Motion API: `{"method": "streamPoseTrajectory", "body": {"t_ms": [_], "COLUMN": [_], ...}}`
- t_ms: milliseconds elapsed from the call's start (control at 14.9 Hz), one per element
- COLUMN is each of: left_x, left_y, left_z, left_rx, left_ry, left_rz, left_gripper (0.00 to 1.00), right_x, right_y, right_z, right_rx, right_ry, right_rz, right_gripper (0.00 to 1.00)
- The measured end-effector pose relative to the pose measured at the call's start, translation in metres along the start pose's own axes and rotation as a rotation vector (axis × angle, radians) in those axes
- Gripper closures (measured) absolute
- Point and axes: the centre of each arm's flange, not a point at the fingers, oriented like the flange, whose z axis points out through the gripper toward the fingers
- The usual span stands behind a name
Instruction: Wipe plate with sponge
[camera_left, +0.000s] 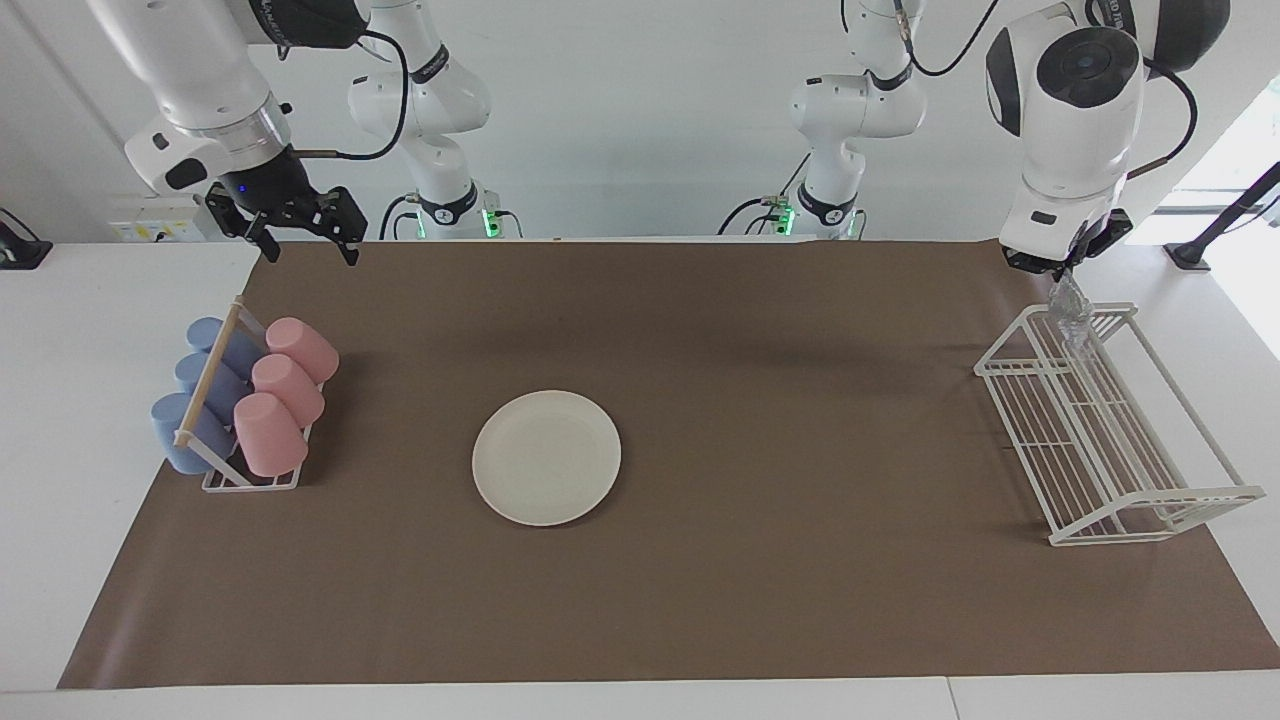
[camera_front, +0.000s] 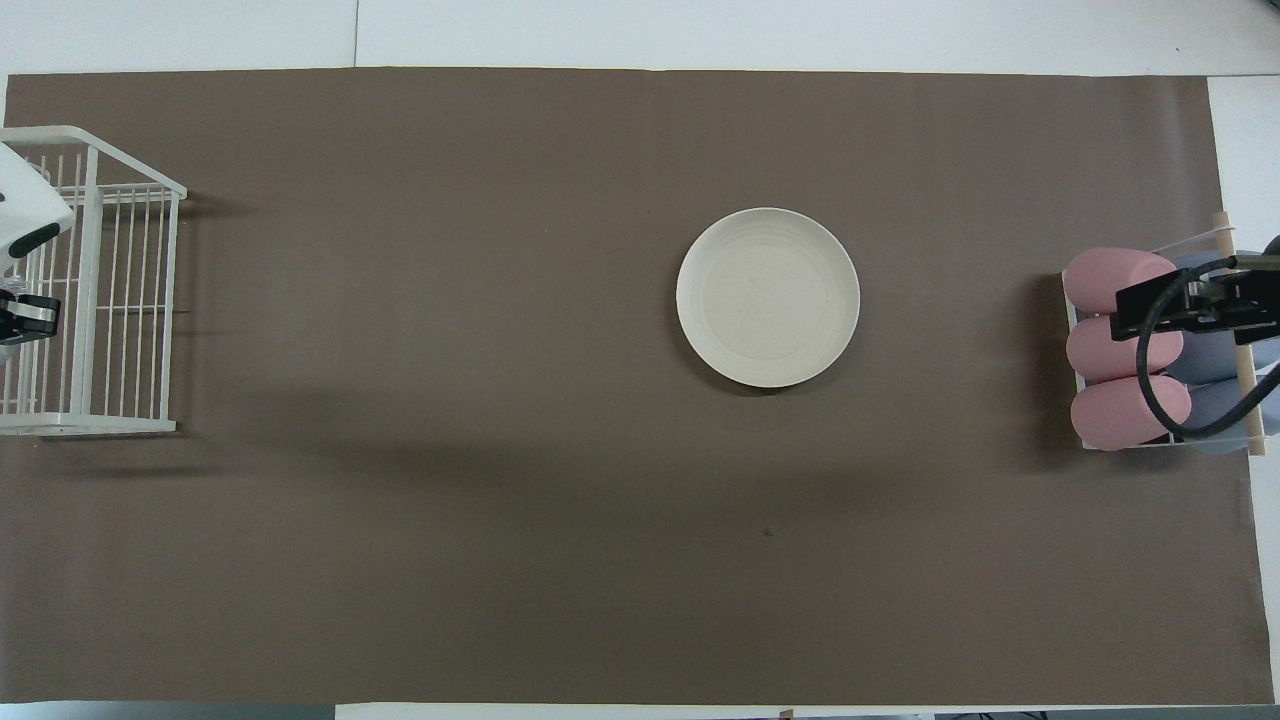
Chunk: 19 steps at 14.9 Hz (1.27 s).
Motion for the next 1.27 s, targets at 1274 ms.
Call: {"method": "streamPoseTrajectory", "body": {"t_ms": [1274], "left_x": [0.017], "left_y": [0.1], "left_z": [0.142], "left_rx": [0.395], "left_ry": [0.109], "left_rz": [-0.132], "left_gripper": [0.95], "right_x": [0.0], "right_y": [-0.001], "right_z": [0.0], "right_rx": [0.0], "right_ry": [0.002], "right_rz": [-0.002], "right_gripper": [0.0]}}
